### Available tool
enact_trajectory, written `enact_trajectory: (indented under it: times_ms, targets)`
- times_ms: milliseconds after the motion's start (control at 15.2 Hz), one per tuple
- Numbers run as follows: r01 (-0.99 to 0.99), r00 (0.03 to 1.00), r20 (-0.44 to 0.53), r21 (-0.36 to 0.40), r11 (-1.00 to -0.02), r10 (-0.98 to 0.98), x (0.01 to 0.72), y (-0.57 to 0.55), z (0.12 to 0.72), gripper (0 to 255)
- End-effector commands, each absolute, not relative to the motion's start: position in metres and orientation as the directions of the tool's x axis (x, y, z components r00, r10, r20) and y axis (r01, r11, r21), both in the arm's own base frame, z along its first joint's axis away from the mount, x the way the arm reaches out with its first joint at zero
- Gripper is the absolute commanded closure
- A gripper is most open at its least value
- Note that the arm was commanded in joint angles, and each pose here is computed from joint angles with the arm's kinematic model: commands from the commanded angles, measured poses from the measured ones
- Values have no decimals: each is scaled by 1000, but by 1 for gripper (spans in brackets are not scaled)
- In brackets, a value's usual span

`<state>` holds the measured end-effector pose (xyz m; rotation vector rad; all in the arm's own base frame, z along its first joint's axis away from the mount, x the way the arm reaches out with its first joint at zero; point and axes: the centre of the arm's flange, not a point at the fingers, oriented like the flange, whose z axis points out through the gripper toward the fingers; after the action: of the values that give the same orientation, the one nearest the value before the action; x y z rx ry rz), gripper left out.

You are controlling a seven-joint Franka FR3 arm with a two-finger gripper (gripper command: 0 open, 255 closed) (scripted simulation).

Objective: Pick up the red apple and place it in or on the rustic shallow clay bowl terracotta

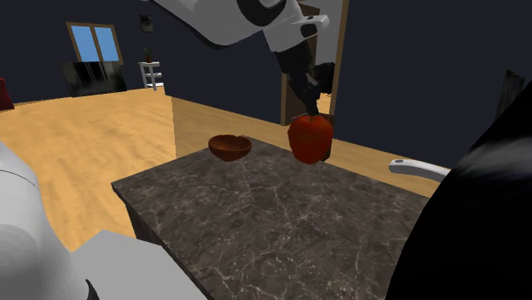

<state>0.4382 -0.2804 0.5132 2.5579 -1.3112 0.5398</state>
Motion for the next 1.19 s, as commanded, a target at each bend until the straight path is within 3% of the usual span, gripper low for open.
enact_trajectory:
  times_ms: [0, 330, 1122]
  targets:
    - [-815, 535, 416, 25, -579, -735, 438, -280, 524, 255]
    - [-815, 535, 416, 25, -579, -735, 438, -280, 548, 255]
    - [-815, 535, 416, 25, -579, -735, 503, -141, 585, 255]
